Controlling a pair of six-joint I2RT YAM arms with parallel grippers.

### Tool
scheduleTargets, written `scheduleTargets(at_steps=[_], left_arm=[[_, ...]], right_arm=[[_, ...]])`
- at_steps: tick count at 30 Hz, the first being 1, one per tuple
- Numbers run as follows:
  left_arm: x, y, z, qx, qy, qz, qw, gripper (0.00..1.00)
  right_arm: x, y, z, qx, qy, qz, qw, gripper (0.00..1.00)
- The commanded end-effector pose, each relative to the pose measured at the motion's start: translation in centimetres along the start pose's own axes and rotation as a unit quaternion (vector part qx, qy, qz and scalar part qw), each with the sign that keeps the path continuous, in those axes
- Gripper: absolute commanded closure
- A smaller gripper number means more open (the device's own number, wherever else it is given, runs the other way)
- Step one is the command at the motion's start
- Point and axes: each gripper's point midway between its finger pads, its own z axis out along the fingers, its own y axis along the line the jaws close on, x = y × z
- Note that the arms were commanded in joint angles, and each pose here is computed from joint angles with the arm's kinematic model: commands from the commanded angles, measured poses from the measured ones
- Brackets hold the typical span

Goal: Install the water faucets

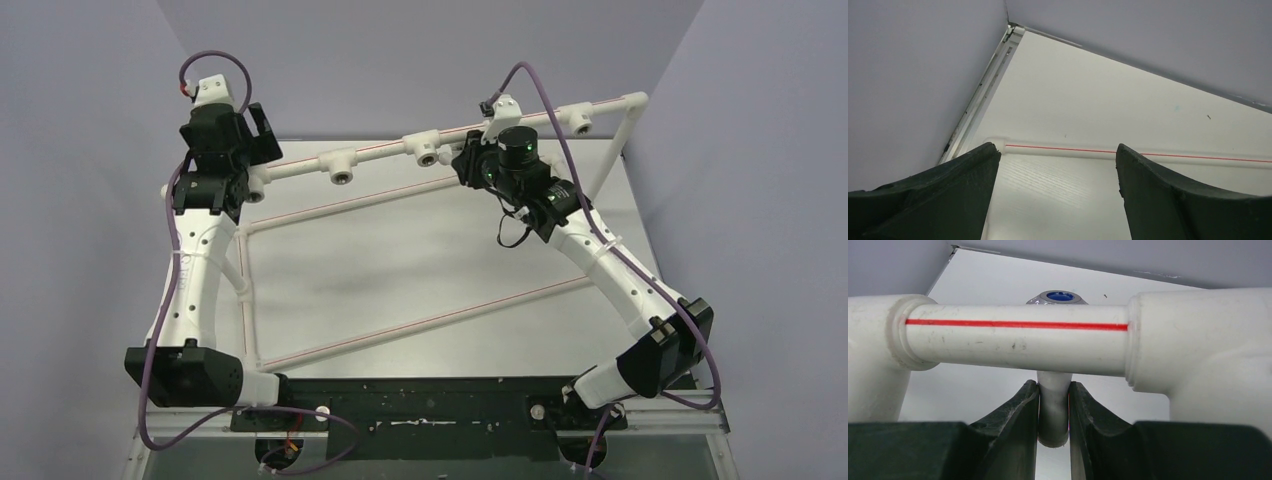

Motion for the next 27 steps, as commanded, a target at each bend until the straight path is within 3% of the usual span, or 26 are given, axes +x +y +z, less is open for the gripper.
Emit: scheduleTargets(at_steps=[1, 17, 27], left_arm=[[2.0, -1.0, -0.4, 0.041, 0.036, 0.004, 0.998, 0.17], [9.6, -7.7, -6.1, 0.197, 0.17, 0.046, 0.964, 0.24], [11.4, -10.0, -11.3, 0.269, 0.196, 0.034, 0.943, 0.26]], right_arm=[[-1.7, -5.9, 0.3, 0.077, -0.03, 0.028, 0.996, 1.0], [-3.9, -15.1, -0.7, 0.146, -0.049, 0.065, 0.986, 1.0], [-5.1, -17.9, -2.0, 0.174, -0.036, 0.058, 0.982, 1.0]])
